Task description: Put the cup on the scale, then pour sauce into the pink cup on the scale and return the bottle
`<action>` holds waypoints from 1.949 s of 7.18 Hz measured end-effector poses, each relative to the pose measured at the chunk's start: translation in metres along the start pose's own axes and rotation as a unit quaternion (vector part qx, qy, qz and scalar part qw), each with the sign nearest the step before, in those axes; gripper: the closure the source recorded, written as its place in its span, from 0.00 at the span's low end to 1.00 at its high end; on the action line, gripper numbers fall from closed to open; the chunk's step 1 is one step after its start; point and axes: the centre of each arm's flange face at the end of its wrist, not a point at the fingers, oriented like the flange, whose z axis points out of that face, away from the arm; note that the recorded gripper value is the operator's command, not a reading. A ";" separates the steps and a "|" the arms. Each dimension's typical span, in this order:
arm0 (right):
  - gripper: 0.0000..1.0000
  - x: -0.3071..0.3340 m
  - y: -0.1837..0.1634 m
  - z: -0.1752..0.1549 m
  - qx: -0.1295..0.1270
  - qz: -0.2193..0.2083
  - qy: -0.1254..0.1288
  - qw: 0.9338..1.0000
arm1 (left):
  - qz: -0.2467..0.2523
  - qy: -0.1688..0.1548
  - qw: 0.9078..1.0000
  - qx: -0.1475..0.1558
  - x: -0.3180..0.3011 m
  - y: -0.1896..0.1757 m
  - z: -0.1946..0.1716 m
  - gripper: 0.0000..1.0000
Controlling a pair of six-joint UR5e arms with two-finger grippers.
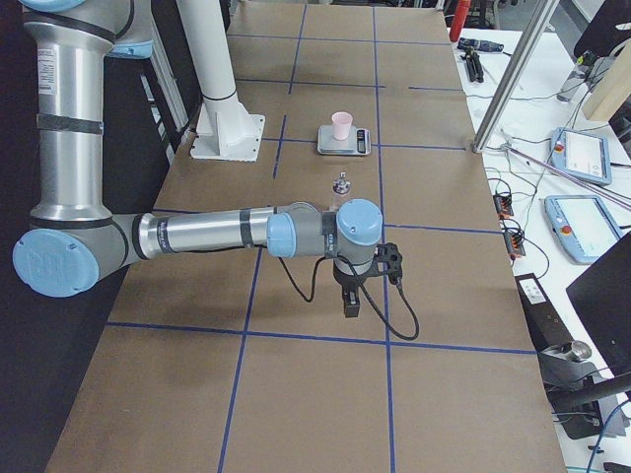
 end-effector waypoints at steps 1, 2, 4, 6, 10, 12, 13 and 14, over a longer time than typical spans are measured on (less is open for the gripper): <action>0.00 0.004 -0.001 0.005 -0.004 0.004 -0.002 1.000 | -0.007 0.000 1.000 -0.009 0.000 0.001 0.001 0.00; 0.00 0.009 -0.001 0.009 -0.009 0.007 -0.003 1.000 | -0.012 0.001 1.000 -0.016 0.001 0.000 0.000 0.00; 0.00 0.017 0.004 0.017 -0.016 0.010 -0.005 1.000 | -0.015 0.004 1.000 -0.018 0.002 -0.002 -0.001 0.00; 0.00 0.017 0.002 0.016 -0.005 -0.003 -0.002 1.000 | -0.018 0.017 0.999 -0.022 0.002 0.002 0.003 0.00; 0.00 0.017 -0.002 0.017 0.003 -0.011 0.000 1.000 | -0.019 0.028 0.999 -0.023 0.005 0.001 0.007 0.00; 0.00 0.019 -0.003 0.018 0.001 -0.007 0.000 1.000 | 0.000 0.030 0.999 -0.017 0.015 -0.005 0.008 0.00; 0.00 0.018 -0.003 0.018 0.002 -0.006 0.000 1.000 | 0.006 0.030 0.999 -0.015 0.018 -0.008 0.008 0.00; 0.00 0.019 -0.004 0.019 0.001 -0.004 -0.001 1.000 | 0.008 0.031 0.999 -0.014 0.020 -0.009 0.008 0.00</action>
